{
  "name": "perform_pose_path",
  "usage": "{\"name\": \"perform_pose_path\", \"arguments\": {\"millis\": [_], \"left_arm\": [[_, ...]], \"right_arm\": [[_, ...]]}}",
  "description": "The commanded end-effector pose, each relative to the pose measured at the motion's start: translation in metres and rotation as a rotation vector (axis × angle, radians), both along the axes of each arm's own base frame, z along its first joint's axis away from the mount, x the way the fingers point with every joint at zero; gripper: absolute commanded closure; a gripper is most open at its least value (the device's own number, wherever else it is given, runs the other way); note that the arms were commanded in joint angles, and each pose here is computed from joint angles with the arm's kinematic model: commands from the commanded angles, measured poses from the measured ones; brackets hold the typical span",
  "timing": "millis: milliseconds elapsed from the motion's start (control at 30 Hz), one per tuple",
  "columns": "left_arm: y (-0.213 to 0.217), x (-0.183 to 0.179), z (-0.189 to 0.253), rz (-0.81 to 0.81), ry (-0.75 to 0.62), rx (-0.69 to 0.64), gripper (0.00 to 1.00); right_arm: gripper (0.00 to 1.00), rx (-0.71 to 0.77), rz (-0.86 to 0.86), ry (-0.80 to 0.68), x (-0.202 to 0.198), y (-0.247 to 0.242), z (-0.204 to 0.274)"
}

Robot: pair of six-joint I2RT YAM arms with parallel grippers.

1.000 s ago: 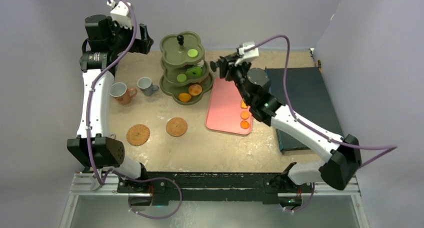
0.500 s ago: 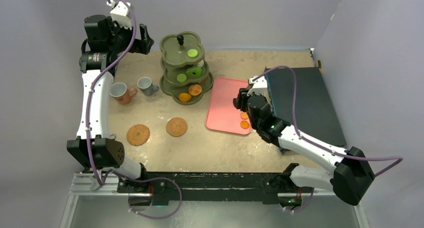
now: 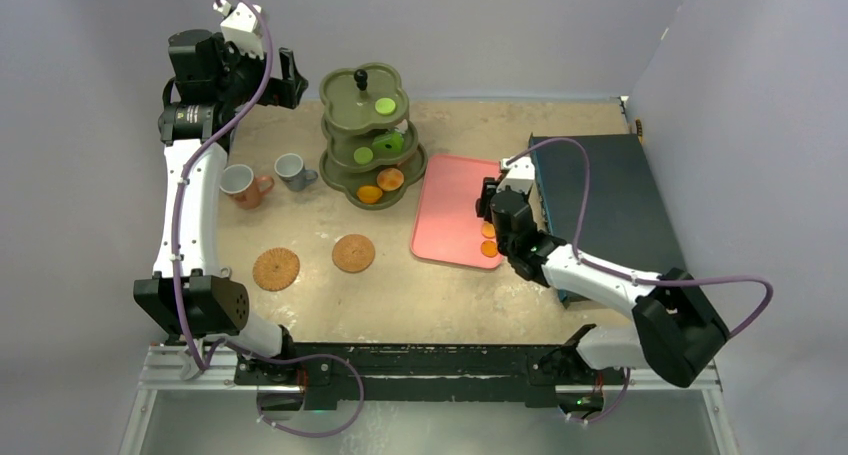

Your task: Serve the afternoon tea

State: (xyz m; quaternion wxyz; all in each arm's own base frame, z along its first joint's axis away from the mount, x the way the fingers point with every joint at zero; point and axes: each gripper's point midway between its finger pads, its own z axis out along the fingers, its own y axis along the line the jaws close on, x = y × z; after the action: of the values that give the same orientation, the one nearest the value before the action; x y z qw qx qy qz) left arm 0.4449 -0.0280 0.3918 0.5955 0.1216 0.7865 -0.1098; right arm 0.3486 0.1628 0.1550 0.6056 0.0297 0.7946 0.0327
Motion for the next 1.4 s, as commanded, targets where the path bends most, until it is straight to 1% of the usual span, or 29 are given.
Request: {"name": "perform_pose_path", "arguments": {"millis": [0, 333, 600, 700, 867, 967, 1067, 1200, 1367], "left_arm": [[0.002, -0.008, 0.029, 0.002, -0.077, 0.001, 0.01], [0.003, -0.007, 0.029, 0.004, -0.079, 0.007, 0.01], [0.003, -0.007, 0.03, 0.003, -0.082, 0.002, 0.01], [0.003, -0.007, 0.031, 0.005, -0.083, 0.004, 0.01], [0.004, -0.007, 0.032, 0.008, -0.085, 0.012, 0.01], [0.004, -0.008, 0.033, 0.008, -0.086, 0.011, 0.01], [0.004, -0.008, 0.032, 0.008, -0.083, 0.008, 0.01], [0.004, -0.009, 0.031, 0.012, -0.081, 0.01, 0.01], [0.006, -0.009, 0.032, 0.017, -0.083, 0.012, 0.01]], "right_arm": [[0.46, 0.065, -0.062, -0.083, 0.016, -0.006, 0.016], [0.47, 0.038, -0.083, -0.026, 0.023, -0.007, -0.016], [0.48, 0.029, -0.088, -0.018, 0.024, -0.008, -0.026], [0.52, 0.02, -0.083, -0.008, 0.027, -0.005, -0.032], [0.64, 0.02, -0.088, -0.029, 0.029, -0.005, -0.026], [0.7, 0.013, -0.086, -0.066, 0.032, -0.006, -0.009], [0.74, 0.044, -0.049, -0.118, 0.035, 0.004, 0.023], [0.75, 0.127, 0.048, -0.239, 0.039, 0.031, 0.1], [0.75, 0.194, 0.176, -0.375, 0.036, 0.072, 0.195]]}}
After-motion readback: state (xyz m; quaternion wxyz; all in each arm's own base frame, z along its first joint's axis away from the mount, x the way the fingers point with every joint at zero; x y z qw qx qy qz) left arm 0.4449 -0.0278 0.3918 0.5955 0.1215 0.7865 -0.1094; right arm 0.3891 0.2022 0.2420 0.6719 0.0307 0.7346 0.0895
